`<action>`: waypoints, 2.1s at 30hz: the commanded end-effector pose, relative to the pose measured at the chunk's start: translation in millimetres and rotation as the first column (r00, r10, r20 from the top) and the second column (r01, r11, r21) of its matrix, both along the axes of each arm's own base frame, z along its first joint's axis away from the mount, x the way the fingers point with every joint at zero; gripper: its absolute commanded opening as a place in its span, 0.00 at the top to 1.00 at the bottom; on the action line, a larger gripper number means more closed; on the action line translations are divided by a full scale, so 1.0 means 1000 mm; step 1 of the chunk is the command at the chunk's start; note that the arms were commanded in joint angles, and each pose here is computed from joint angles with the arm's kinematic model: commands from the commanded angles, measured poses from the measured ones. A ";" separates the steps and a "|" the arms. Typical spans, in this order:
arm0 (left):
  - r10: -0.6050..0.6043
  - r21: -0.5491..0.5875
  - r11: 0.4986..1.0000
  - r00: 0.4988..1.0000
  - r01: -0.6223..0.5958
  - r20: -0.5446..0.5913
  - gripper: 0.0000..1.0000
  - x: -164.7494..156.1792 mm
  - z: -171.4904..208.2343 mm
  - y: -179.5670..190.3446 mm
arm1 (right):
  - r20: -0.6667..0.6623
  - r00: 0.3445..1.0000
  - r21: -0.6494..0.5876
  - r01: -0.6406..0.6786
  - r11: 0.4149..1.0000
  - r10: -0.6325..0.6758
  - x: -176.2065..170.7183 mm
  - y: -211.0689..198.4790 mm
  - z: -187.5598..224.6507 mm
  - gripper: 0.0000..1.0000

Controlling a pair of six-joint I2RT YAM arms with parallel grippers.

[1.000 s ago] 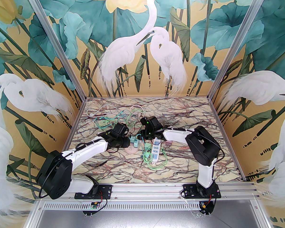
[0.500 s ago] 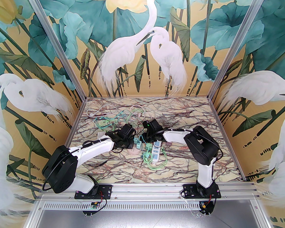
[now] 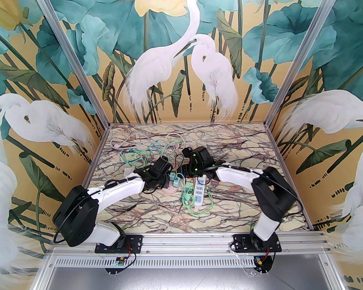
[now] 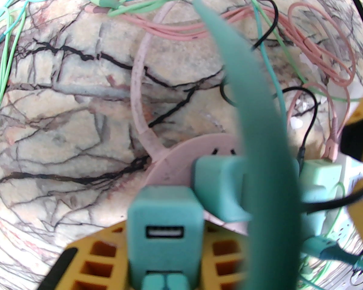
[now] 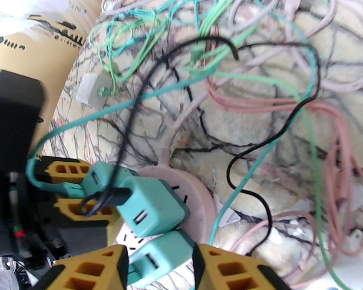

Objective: Pull the plug off the socket

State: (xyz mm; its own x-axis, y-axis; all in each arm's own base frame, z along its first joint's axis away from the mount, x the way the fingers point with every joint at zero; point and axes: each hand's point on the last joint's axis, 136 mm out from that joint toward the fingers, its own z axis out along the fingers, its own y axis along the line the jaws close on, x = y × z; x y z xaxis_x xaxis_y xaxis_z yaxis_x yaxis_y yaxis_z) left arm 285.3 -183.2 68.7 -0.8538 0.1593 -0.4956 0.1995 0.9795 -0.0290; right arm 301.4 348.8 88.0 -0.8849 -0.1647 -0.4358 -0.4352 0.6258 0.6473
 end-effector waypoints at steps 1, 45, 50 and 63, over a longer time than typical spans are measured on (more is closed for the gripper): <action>-0.043 -0.061 0.997 0.996 0.048 0.081 0.98 0.010 0.017 -0.013 | -0.037 0.999 0.020 -0.028 0.999 0.029 0.000 0.008 -0.002 0.57; -0.060 -0.099 0.993 0.997 0.065 0.050 0.99 0.011 0.018 -0.022 | -0.187 0.981 -0.200 -0.089 0.976 0.051 -0.030 -0.021 -0.071 0.65; -0.070 0.014 0.998 0.995 0.069 0.066 1.00 0.015 0.019 -0.017 | -0.179 0.983 -0.240 -0.091 0.966 0.048 -0.029 -0.022 -0.076 0.65; 0.049 -0.315 0.948 0.998 -0.032 0.048 1.00 0.015 0.045 -0.004 | -0.177 0.983 -0.297 -0.095 0.950 0.043 -0.031 -0.026 -0.086 0.66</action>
State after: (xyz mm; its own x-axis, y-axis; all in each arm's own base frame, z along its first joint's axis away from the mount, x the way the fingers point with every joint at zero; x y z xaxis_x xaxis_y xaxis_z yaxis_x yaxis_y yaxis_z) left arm 285.2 -169.1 68.9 -0.8721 0.0942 -0.4802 0.1720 0.9777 -0.1207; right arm 290.2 358.7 73.0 -0.8890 -0.2824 -0.3604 -0.4561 0.6149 0.6433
